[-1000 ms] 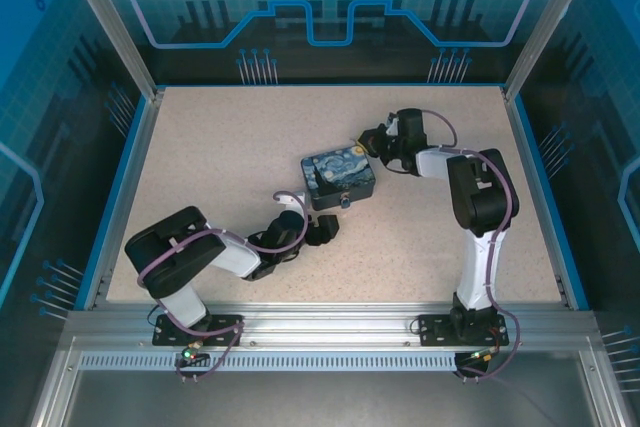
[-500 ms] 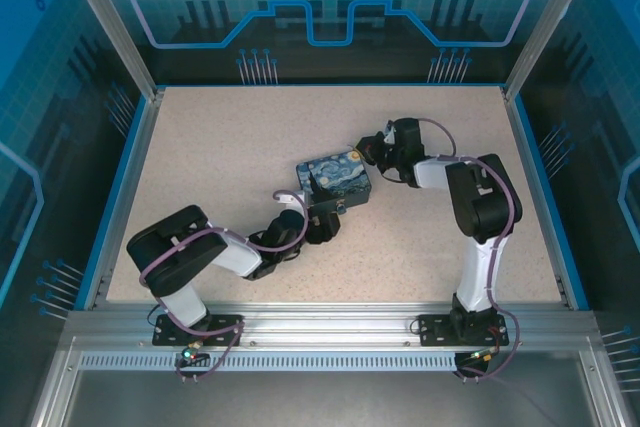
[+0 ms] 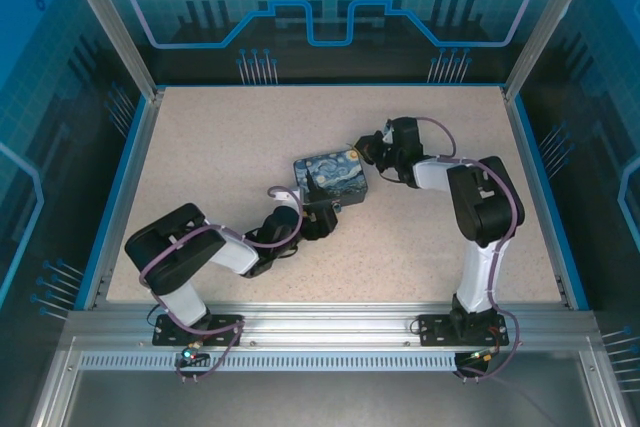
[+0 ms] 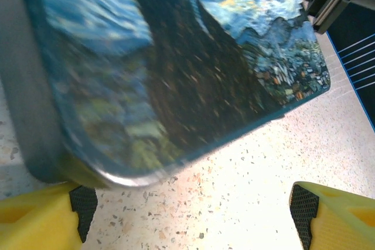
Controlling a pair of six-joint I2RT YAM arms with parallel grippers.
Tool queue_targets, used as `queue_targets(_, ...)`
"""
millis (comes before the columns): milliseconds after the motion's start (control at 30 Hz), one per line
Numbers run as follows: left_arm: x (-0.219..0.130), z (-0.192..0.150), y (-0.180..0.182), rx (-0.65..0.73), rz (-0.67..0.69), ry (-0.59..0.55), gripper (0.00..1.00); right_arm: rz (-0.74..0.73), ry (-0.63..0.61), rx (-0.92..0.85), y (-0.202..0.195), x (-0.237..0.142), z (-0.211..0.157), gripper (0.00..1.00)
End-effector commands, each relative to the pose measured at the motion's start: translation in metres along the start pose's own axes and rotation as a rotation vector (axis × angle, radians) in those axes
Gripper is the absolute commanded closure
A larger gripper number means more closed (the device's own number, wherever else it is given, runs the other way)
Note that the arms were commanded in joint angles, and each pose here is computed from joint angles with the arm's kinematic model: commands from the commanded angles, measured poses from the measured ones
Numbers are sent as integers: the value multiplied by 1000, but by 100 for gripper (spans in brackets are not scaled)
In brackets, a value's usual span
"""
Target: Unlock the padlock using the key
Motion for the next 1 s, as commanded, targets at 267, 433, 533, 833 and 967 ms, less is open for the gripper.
queue_targets(267,-33,-1,23,32,107,39,3,-48,54,31,-6,10,5,100)
queue_targets(433,-35,-2,11,90,74,79,3,-26,75,29,3,10,-13,100)
queue_targets(533,-31,-5,2,124,48,125,3,-17,88,25,7,10,-26,100)
queue_targets(833,-7,-13,-1,139,37,174,4,-13,53,-12,19,-10,-25,100)
queue_targets(967,5,-15,2,135,44,166,6,-35,0,-75,30,-27,-8,100)
Point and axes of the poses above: each hand's point on the last joint's axis, 136 mm out from that joint toward the fingers, its own x axis out along the fingers, its own y axis along the line the jaws close on, z = x × y, the point moved 3 cm from there along -x, back along the fingers, and after that the axes turned 11 degrees about -x, right-handed, at the moved point
